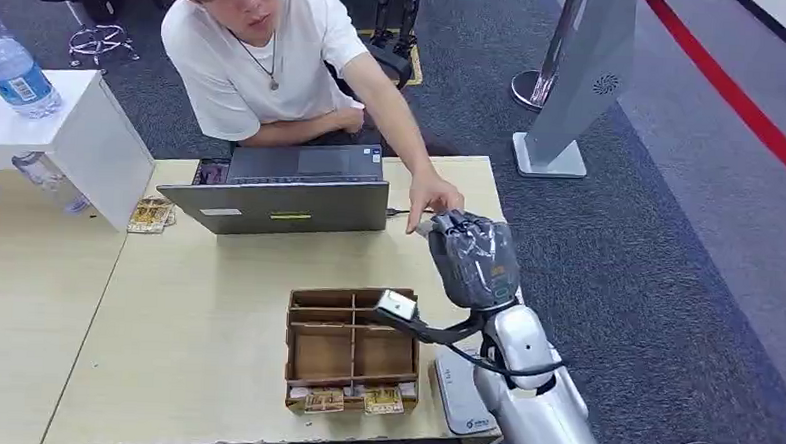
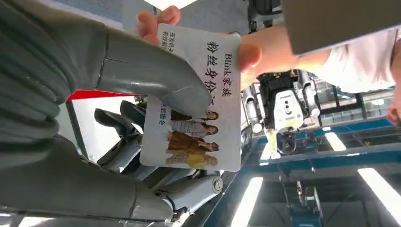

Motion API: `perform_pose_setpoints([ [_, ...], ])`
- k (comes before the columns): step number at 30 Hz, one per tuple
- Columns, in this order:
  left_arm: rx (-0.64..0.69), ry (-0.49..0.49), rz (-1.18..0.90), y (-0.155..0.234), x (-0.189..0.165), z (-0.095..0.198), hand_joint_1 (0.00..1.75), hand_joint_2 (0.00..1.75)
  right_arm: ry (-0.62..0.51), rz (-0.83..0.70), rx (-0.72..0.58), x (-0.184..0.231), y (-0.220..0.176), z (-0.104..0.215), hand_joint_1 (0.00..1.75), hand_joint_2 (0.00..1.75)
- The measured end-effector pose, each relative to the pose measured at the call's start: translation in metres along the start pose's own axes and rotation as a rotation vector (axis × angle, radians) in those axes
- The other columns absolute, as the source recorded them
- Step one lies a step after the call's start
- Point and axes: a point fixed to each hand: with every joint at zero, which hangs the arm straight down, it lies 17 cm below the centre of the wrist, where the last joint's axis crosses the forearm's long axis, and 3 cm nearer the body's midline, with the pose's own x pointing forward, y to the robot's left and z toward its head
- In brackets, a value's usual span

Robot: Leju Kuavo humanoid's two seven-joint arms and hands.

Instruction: Pass the card to the sensor for recognition and then transmit it.

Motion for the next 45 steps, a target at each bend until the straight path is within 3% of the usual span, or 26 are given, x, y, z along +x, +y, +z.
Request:
perform_pose_setpoints([
  [5,0.002,-0.004,-0.002,0.001,0.001,0.000,0.00,0.00,0.010,0.003,0.034,0.002,0.017,-0.007,0.00,1.75],
  [6,0.003,-0.004,-0.003,0.001,0.001,0.000,0.00,0.00,0.013,0.004,0.038,0.002,0.018,-0.008,0.00,0.00],
  [23,0.006,-0.007,-0.005,0.003,0.003,-0.001,0.00,0.00,0.039,-0.024,0.040,0.001,0.019,-0.005,0.00,0.00],
  [34,0.012,0.004,0.017,0.005,0.000,-0.001,0.00,0.00,0.132,-0.260,-0.019,-0.008,-0.008,0.030,0.00,0.00],
  [45,0.024,0.019,0.038,0.007,-0.003,-0.002,0.00,0.00,0.241,-0.343,-0.072,-0.037,-0.035,0.074,0.00,0.00],
])
